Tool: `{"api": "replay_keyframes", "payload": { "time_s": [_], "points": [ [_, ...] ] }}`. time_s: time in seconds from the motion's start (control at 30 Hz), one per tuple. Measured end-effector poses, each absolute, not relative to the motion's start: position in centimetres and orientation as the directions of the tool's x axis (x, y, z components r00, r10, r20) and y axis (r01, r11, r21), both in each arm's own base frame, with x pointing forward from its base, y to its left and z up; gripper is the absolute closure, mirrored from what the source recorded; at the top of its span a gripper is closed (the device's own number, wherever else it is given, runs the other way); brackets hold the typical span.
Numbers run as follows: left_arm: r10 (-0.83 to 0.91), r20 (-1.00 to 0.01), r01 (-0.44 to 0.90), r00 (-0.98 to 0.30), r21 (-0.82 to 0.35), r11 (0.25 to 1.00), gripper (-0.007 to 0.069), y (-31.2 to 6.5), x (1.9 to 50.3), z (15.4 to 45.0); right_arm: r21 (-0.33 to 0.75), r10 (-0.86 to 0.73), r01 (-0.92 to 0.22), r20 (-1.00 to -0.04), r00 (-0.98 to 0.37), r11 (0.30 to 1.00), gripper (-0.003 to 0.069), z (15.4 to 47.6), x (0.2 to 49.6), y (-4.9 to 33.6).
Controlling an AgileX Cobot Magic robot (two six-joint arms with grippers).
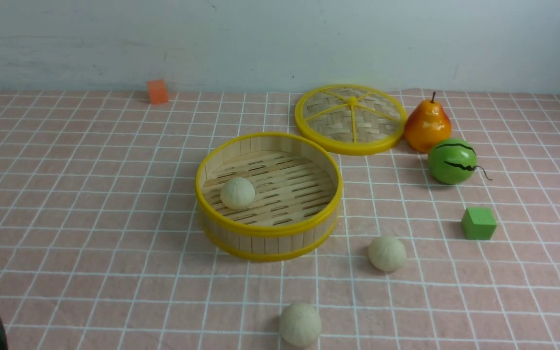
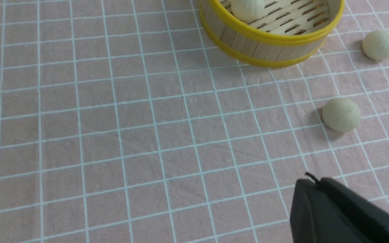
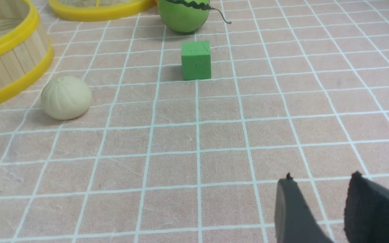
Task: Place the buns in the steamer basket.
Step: Use the right arm to grab a steamed stuffed bun
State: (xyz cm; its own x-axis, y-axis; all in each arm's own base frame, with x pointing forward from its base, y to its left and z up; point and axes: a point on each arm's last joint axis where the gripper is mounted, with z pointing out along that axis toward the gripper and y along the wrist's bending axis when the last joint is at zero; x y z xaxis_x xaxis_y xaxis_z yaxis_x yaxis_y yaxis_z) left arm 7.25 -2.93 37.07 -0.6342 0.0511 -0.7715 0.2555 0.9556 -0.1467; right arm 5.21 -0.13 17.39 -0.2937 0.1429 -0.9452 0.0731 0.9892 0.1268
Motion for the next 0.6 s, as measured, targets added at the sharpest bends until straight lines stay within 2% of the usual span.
{"api": "replay_keyframes", "payload": {
  "time_s": [0.13,0.23,0.33,0.4,0.43,0.47,0.5,0.6],
  "points": [
    [0.051,-0.751,0.259,-0.658,-0.163,0.952,0.0638,-3.1,7.1,35.5,0.163,0.178,0.074,-0.94,-0.292,0.984,0.042,17.4,5.2,0.0],
    [0.04,-0.751,0.267,-0.659,-0.184,0.946,0.0638,-3.4,7.5,34.1,0.385,0.392,0.084,-0.875,-0.285,0.919,0.042,17.5,5.2,0.5],
    [0.033,-0.771,0.283,-0.636,-0.193,0.939,0.0638,-3.8,8.0,32.5,0.645,0.642,0.096,-0.711,-0.286,0.758,0.042,17.6,5.2,1.2],
    [0.006,-0.803,0.299,-0.596,-0.214,0.93,0.0638,-4.2,8.6,31.5,0.804,0.793,0.11,-0.536,-0.289,0.584,0.042,17.7,5.2,1.7],
    [0.005,-0.806,0.3,-0.592,-0.215,0.93,0.0638,-4.2,8.6,31.5,0.807,0.796,0.112,-0.532,-0.289,0.58,0.042,17.6,5.2,1.7],
    [-0.017,-0.818,0.306,-0.575,-0.234,0.923,0.0638,-4.4,8.9,31.0,0.866,0.85,0.118,-0.438,-0.292,0.486,0.042,17.7,5.2,2.0],
    [-0.036,-0.829,0.312,-0.557,-0.25,0.917,0.0638,-4.6,9.0,31.0,0.892,0.874,0.12,-0.387,-0.295,0.436,0.042,17.8,5.2,2.1],
    [-0.071,-0.841,0.32,-0.536,-0.28,0.905,0.0638,-4.8,9.2,31.2,0.915,0.894,0.12,-0.338,-0.296,0.385,0.042,17.9,5.2,2.3]
  ]
}}
